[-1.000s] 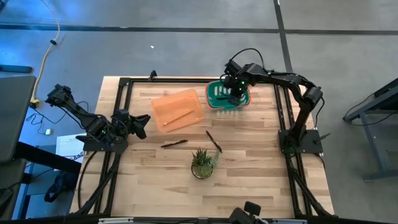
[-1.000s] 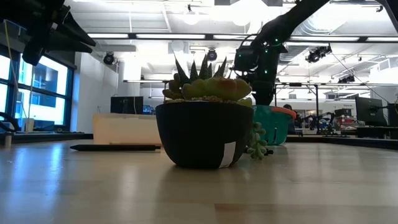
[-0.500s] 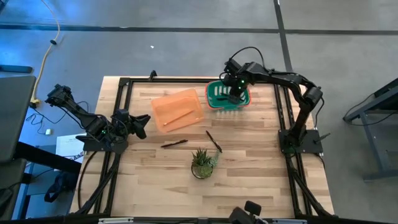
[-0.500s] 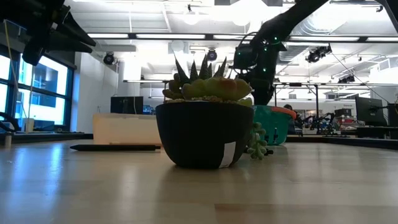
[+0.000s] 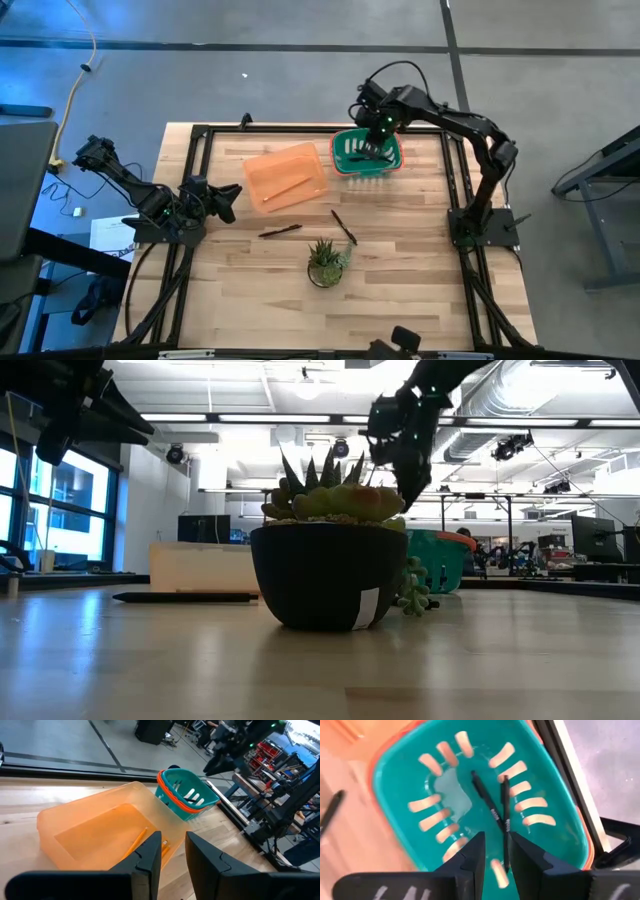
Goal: Sort pens & pencils
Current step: Put the black pen into the green basket
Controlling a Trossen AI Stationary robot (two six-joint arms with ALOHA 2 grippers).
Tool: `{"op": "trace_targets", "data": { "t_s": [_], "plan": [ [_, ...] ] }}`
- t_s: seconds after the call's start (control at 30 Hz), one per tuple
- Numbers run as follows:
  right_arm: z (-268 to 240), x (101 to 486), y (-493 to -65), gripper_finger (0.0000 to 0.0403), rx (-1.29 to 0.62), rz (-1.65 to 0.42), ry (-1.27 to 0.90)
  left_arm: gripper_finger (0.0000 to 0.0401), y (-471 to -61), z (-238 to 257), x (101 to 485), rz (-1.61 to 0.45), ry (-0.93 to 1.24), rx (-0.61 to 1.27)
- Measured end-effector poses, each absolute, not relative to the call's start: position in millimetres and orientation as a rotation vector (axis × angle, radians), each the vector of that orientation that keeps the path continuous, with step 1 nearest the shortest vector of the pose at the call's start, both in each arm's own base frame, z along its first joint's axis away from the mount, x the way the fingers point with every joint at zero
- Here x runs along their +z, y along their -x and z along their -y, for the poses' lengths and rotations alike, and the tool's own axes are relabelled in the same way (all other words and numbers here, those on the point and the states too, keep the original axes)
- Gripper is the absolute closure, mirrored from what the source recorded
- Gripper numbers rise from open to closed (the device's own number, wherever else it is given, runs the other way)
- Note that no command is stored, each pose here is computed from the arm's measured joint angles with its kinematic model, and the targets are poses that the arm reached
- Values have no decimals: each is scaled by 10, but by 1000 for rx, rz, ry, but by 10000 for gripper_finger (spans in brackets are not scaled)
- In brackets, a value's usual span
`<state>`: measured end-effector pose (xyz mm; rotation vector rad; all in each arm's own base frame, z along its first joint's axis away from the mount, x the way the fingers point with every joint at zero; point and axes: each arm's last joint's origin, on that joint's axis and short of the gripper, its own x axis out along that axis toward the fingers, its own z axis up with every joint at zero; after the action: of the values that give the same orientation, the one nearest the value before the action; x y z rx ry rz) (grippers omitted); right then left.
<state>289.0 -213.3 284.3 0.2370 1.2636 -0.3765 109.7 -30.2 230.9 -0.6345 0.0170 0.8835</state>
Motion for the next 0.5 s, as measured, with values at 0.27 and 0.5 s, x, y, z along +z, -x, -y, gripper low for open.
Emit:
{"op": "trace_targets", "data": {
  "t_s": [0.27, 0.5],
  "plan": [
    [1875, 3074, -2979, 327, -277, -1299, -233, 325, -1089, 297, 2302, -25, 622, 887],
    [1573, 3100, -3088, 327, -151, -1346, -185, 325, -1089, 299, 2297, -41, 626, 881]
  ]
}}
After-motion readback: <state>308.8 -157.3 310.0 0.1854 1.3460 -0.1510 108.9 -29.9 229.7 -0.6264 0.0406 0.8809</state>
